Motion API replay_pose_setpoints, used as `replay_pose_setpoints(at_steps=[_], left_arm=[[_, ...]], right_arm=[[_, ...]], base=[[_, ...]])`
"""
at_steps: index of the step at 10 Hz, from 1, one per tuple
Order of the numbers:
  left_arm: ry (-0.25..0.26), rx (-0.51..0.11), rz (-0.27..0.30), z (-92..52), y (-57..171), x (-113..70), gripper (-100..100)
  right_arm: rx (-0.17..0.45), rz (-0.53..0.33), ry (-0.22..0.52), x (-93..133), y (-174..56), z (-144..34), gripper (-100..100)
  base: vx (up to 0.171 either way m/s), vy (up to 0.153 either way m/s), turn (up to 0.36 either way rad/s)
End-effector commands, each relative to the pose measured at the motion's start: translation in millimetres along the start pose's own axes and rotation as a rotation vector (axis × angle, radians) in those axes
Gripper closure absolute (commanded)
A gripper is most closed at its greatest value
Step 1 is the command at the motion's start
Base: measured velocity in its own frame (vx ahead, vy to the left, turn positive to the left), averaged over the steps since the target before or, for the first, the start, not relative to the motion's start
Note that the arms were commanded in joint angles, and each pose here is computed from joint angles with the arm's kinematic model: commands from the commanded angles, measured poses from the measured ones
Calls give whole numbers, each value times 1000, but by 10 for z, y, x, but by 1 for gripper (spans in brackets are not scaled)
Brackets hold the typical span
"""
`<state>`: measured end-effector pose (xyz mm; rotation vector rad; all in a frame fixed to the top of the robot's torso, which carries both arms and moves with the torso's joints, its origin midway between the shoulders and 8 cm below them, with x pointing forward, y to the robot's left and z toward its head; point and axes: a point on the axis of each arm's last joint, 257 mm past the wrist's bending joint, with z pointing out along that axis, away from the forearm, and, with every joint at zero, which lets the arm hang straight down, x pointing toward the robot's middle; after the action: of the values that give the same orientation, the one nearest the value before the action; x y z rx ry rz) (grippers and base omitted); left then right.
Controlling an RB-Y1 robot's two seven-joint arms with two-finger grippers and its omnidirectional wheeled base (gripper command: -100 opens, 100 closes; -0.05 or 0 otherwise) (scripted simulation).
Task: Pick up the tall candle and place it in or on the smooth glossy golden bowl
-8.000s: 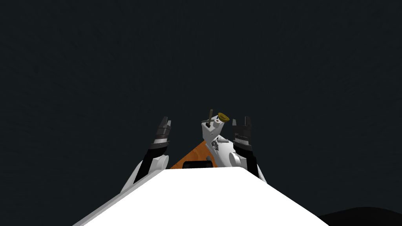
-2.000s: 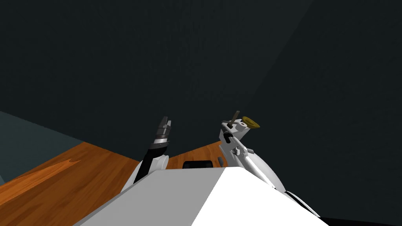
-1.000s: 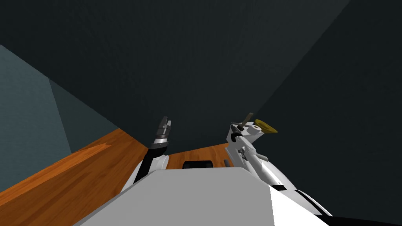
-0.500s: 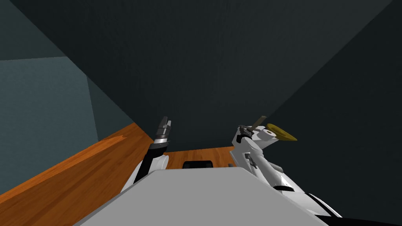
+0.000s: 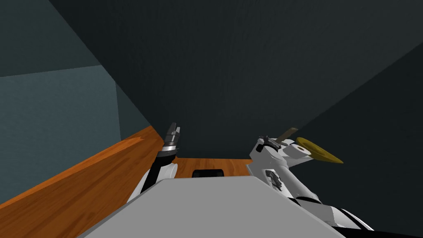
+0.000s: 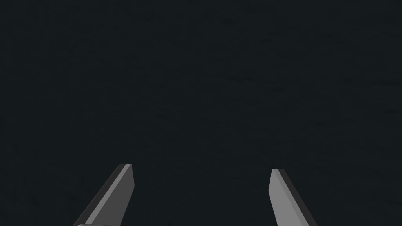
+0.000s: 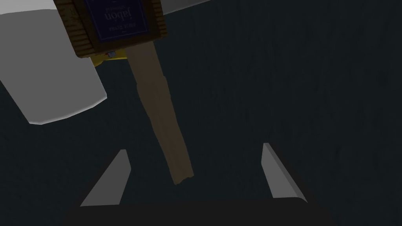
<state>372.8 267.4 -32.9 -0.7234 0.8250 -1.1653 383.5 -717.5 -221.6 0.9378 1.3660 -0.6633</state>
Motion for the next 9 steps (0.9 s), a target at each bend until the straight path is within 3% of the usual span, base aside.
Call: replay_pose_setpoints(at_steps=[1,2,4,8,9], left_arm=[[0,0,0,0,0,0,0],[0,0,0,0,0,0,0],[0,0,0,0,0,-1,0],[0,0,0,0,0,0,0],[0,0,0,0,0,-1,0]], right_arm=[[67,-29,-34,-122,-327,101,-100],[121,-54,-45,-156,-608,152,-100],[121,-54,-45,-156,-608,152,-100],[296,-120,-94,-369,-1511,224,-100],[298,-122,-93,-362,-1522,223,-100]], base=[[48,-15,271],[50,-34,224],[28,-22,0],[45,-38,184],[31,-53,52]])
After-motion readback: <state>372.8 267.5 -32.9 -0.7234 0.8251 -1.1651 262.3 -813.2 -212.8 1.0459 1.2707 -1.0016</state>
